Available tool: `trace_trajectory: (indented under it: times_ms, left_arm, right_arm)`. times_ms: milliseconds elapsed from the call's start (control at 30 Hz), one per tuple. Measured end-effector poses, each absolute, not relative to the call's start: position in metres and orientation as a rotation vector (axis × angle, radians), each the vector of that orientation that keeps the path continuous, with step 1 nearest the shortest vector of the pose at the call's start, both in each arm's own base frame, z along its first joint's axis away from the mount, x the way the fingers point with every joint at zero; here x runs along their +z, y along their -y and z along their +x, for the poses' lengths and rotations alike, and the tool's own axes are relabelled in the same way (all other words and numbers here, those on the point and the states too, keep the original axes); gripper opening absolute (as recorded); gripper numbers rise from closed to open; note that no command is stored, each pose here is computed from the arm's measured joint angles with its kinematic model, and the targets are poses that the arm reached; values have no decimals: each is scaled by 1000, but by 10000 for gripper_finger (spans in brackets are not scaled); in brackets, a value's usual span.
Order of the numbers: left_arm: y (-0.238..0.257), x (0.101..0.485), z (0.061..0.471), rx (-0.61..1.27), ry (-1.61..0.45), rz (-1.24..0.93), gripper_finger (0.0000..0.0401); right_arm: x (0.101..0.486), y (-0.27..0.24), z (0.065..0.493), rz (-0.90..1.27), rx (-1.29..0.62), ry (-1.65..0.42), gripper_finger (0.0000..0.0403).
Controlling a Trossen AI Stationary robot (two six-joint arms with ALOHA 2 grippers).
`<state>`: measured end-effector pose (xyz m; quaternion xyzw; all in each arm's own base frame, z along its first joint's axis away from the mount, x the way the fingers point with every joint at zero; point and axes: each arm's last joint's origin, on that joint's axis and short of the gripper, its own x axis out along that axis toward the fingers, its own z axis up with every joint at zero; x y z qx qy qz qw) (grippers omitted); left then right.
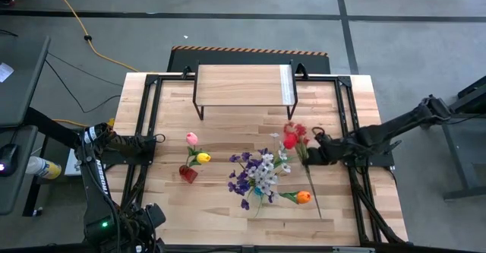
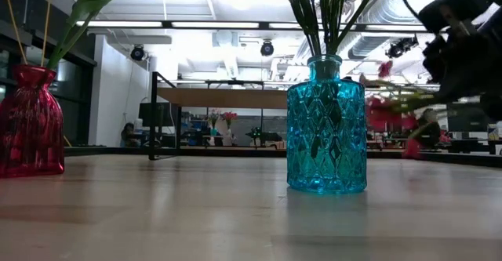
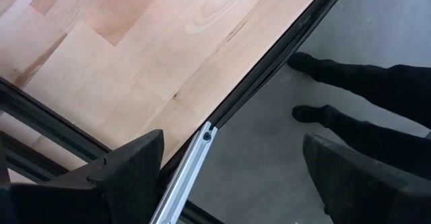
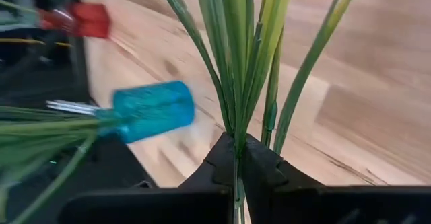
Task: Pick and place flowers into a vace then onto a shelf
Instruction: Put the red flowers into the red vase
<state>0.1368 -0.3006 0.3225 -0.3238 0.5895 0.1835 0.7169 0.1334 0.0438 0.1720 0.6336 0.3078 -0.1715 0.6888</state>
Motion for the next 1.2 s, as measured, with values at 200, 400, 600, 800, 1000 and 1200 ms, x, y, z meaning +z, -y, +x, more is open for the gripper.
trace_trajectory:
  times_ms: [200,400,600,800,1000,1200]
  left_arm:
    - [301,323,137,406,-1304,-717,386]
    - [301,323,137,407,-1301,-717,385]
    - [300,323,137,407,-1292,-716,385]
    - [300,323,139,409,-1231,-712,385]
    - [300,324,140,405,-1177,-715,385]
    - [302,324,142,390,-1130,-733,385]
  right_arm:
    - [193,-36,122,1415,-330,-483,1]
    - [228,-25,112,1327,-301,-238,1]
    - [281,-13,92,1151,-328,-82,1]
    - [350,-2,66,929,-381,42,0]
    - [412,4,53,722,-401,128,0]
    - [463,3,57,541,-430,161,0]
